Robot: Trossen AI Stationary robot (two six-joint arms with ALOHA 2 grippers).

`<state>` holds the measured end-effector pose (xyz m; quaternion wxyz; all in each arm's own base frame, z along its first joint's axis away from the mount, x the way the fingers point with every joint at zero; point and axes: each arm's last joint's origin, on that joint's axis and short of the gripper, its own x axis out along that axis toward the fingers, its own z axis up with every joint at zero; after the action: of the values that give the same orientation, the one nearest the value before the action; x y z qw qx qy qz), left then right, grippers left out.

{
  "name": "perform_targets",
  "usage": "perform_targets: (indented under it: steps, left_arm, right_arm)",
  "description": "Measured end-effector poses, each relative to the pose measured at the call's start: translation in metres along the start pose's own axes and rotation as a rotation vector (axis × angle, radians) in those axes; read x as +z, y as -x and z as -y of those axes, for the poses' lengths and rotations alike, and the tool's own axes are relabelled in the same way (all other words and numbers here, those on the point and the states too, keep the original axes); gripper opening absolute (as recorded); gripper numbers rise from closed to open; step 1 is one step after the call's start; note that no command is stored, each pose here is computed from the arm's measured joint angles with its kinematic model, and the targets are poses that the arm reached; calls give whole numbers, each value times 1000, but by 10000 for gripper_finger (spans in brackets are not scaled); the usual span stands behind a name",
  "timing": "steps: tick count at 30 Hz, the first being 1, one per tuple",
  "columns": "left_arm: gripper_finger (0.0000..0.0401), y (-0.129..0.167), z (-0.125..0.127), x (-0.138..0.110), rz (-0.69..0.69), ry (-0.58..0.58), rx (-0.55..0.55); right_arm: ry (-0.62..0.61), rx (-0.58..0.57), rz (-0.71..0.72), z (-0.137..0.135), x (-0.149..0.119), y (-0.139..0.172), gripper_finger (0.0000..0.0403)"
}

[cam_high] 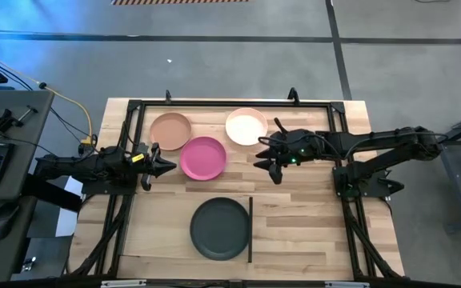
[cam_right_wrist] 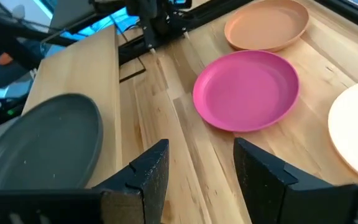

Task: Place and stack plates onto a shelf
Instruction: Put the orange plate on the shelf

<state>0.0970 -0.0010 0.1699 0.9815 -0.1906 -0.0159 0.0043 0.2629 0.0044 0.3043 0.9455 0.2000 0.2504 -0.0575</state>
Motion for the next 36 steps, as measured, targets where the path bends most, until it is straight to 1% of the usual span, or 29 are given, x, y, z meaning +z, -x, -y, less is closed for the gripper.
perform_targets:
  steps: [3, 6, 9, 16, 18, 20, 22, 24, 28, 31, 34, 36]
  left_arm:
    - [0, 0, 0, 1, 10, 11, 1]
    - [0, 0, 2, 5, 56, 87, -17]
    - [0, 1, 4, 13, 141, 149, -22]
    - [0, 8, 6, 35, 450, 254, 55]
    - [4, 8, 6, 39, 496, 292, 92]
    - [16, 7, 7, 44, 494, 309, 126]
    - [35, 4, 11, 54, 473, 304, 154]
    - [58, 0, 15, 67, 425, 292, 217]
    - [107, -12, 23, 97, 259, 203, 359]
    - [135, -21, 25, 118, 76, 168, 505]
    - [154, -26, 18, 135, -144, 152, 715]
    - [160, -31, 7, 139, -310, 172, 848]
  right_arm:
    - [33, 16, 4, -1, 1, 0, 161]
    - [45, 33, 35, -2, 4, 0, 161]
    - [44, 49, 74, -4, 8, 1, 161]
    - [-16, 75, 154, -7, 15, 2, 161]
    - [-21, 90, 188, -8, 18, 2, 161]
    - [-24, 91, 227, -9, 22, 3, 161]
    - [-29, 70, 259, -9, 24, 4, 161]
    - [-33, 40, 278, -9, 25, 4, 161]
    - [-38, 10, 292, -8, 25, 4, 161]
    - [-38, 11, 292, -8, 25, 4, 161]
    - [-26, 9, 292, -8, 25, 4, 161]
    - [-9, 6, 292, -8, 25, 4, 161]
